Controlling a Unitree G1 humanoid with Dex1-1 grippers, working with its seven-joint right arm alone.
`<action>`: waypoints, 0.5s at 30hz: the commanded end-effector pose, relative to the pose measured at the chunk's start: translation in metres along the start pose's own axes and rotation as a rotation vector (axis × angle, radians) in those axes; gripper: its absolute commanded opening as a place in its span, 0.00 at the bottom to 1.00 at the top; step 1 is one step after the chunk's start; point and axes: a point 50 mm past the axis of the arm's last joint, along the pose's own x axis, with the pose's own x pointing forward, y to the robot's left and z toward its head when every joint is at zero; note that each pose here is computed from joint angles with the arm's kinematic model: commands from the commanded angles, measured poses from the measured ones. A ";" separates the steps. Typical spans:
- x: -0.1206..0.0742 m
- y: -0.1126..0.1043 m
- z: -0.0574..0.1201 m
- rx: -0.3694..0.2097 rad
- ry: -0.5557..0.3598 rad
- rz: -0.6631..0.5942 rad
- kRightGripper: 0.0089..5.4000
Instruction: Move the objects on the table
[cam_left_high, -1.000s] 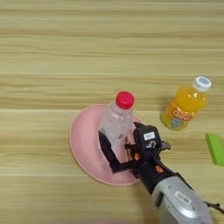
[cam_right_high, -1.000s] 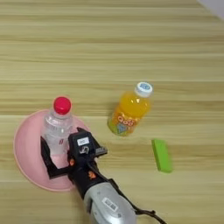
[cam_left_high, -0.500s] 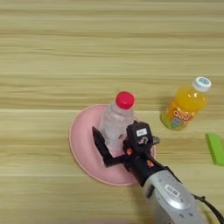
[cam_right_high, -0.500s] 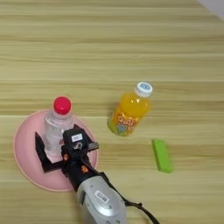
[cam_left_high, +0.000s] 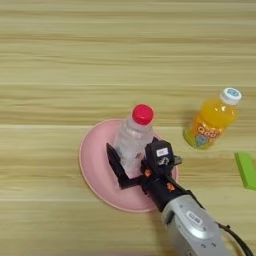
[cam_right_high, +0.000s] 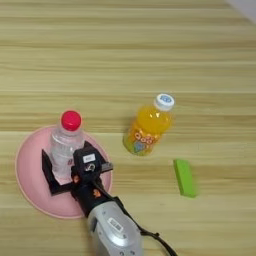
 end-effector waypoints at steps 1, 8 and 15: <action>0.006 -0.001 0.015 -0.003 -0.104 0.010 1.00; 0.008 0.000 0.014 0.005 -0.120 0.015 1.00; 0.008 0.000 0.014 0.011 -0.128 0.017 1.00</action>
